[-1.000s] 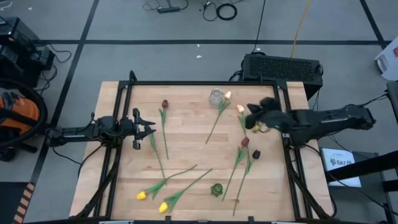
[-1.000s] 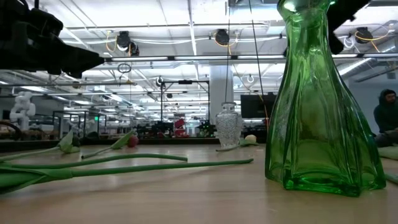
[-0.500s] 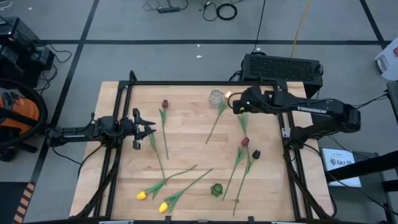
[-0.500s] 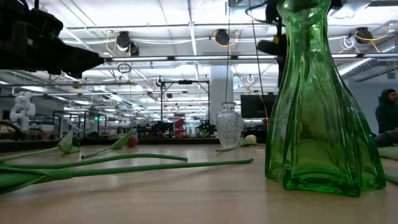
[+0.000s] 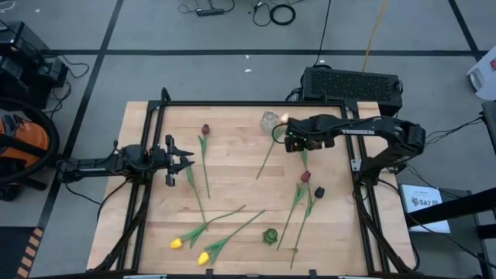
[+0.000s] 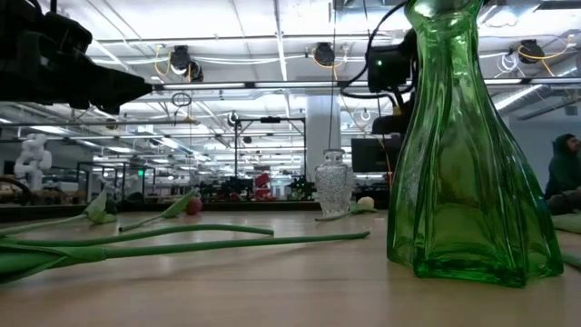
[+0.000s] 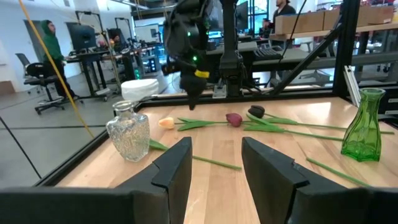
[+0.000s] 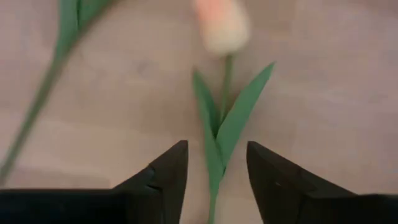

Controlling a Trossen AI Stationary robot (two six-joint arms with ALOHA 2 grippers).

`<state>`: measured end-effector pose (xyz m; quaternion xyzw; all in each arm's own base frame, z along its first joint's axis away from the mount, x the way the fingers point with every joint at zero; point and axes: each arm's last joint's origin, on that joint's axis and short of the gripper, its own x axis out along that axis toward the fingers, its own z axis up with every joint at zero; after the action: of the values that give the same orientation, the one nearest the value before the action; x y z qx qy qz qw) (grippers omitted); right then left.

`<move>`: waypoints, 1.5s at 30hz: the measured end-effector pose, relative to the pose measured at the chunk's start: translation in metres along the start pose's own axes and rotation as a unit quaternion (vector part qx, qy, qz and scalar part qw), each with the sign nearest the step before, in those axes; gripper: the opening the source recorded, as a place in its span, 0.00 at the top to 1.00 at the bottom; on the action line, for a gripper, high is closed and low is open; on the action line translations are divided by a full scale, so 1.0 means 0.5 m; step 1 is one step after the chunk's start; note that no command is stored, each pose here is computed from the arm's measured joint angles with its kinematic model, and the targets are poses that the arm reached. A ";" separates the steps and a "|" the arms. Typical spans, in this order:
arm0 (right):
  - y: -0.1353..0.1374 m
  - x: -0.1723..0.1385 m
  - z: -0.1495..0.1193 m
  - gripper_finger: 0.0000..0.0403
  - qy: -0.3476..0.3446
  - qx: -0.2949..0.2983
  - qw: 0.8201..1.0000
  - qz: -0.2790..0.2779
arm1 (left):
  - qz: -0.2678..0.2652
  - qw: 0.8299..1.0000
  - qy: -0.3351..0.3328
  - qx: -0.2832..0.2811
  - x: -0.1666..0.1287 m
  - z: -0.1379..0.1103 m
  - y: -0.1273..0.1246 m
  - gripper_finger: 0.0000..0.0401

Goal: Sort flowers into vase by color
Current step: Put the right peach tulip into the transparent flower vase

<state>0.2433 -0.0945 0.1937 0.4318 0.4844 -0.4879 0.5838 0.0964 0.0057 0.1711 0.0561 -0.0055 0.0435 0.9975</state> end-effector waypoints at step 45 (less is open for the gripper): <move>-0.122 -0.191 -0.026 0.99 -0.376 0.027 0.916 0.133 | 0.000 1.000 0.000 0.000 0.000 0.000 0.000 0.63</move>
<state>0.1758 -0.0767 0.2840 0.2927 0.1533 -0.5451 0.7705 0.0964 0.0057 0.1711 0.0561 -0.0059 0.0434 0.9975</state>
